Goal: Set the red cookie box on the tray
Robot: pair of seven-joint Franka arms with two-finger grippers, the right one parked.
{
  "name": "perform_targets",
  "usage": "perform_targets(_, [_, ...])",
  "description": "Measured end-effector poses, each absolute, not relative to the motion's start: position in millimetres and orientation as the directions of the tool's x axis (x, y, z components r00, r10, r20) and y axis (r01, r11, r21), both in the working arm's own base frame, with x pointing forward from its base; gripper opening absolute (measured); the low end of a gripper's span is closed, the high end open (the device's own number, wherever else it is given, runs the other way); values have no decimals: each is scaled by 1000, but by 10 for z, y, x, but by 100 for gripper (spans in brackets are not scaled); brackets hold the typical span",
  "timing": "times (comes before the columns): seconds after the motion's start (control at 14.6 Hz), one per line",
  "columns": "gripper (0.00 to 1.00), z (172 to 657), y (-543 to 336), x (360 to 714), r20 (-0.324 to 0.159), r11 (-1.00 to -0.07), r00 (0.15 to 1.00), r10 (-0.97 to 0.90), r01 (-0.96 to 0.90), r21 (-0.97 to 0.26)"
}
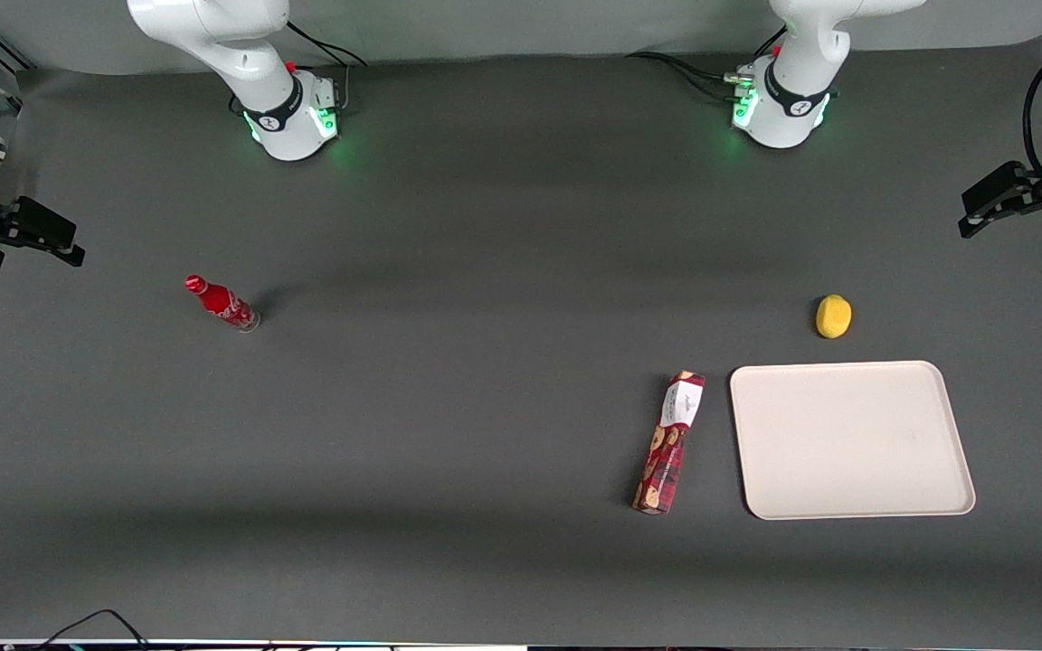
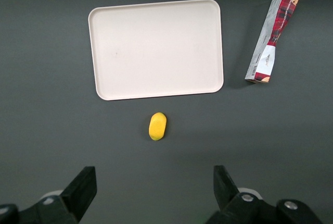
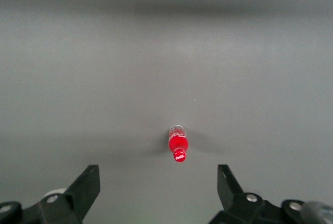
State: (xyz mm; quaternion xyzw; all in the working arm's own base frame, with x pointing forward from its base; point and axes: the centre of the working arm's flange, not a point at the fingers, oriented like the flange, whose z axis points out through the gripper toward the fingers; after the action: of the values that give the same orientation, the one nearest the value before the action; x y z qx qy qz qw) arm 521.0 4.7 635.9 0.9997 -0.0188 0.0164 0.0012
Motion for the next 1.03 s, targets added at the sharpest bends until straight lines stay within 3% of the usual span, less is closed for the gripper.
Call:
perform_targets(0.41, [100, 6322, 61, 5199, 17, -996, 996, -84, -84, -10])
perform_targets(0.62, [100, 6200, -12, 5206, -30, -985, 985, -169, -170, -4])
perform_targets(1.03, [100, 5532, -524, 5779, -114, -960, 954, -278, -277, 23])
